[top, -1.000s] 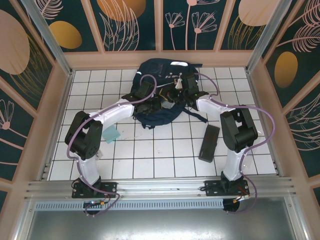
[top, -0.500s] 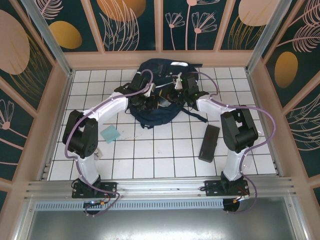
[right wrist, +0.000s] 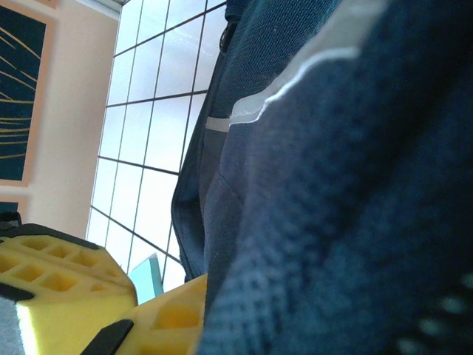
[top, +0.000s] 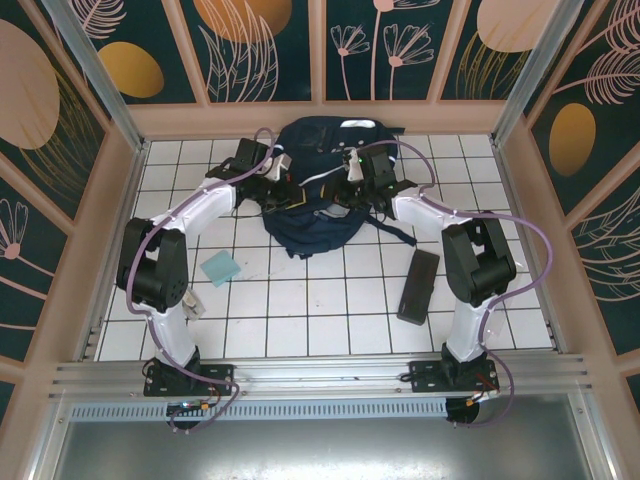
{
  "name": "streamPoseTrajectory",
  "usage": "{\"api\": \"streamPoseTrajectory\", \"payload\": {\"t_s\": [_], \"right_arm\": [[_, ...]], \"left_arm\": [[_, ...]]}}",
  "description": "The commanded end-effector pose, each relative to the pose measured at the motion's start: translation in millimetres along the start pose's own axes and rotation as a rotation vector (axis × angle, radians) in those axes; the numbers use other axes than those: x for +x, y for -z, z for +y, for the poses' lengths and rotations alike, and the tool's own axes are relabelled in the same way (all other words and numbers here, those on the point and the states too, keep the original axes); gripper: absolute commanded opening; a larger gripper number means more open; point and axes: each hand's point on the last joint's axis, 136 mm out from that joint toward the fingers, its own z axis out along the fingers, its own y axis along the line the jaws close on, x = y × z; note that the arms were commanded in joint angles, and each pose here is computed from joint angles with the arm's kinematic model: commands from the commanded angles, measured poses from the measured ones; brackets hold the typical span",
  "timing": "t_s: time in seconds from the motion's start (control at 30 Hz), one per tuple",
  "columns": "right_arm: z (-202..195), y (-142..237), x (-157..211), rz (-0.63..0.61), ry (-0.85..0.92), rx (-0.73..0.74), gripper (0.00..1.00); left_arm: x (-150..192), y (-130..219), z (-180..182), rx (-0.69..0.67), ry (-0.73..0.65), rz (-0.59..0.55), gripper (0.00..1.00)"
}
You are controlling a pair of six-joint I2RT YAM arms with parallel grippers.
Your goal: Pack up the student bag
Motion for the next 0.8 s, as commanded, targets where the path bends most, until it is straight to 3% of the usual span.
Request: {"api": "streamPoseTrajectory", "payload": {"t_s": [0.0, 0.13, 0.3, 0.43, 0.53, 0.6, 0.77], "right_arm": [[10.4, 23.5, -32.2, -0.132, 0.115, 0.028, 0.00], [14.2, 23.6, -37.4, -0.122, 0.030, -0.016, 0.00], [34.1, 32.9, -52.8, -0.111, -0.027, -0.111, 0.00], [55.6, 59.9, -78.3, -0.108, -0.146, -0.302, 0.00], [73.8, 77.8, -92.6, -0.118, -0.116, -0.342, 0.00], [83.2, 83.5, -95.9, -0.098, -0.086, -0.345, 0.00], [98.2, 100.6, -102.4, -0.089, -0.035, -0.386, 0.00]], "left_arm": [[0.5, 7.4, -10.5, -0.002, -0.037, -0.009, 0.00], [6.4, 16.9, -0.2, -0.068, -0.069, -0.041, 0.00], [1.8, 31.3, 17.4, -0.149, -0.126, -0.186, 0.42], [-7.5, 38.1, 13.4, -0.179, -0.237, -0.279, 0.46], [-19.9, 45.4, 1.1, -0.219, -0.363, -0.350, 0.47], [-26.9, 48.4, -15.2, -0.260, -0.476, -0.393, 0.54], [-34.0, 42.5, -53.9, -0.282, -0.677, -0.411, 0.56]]}}
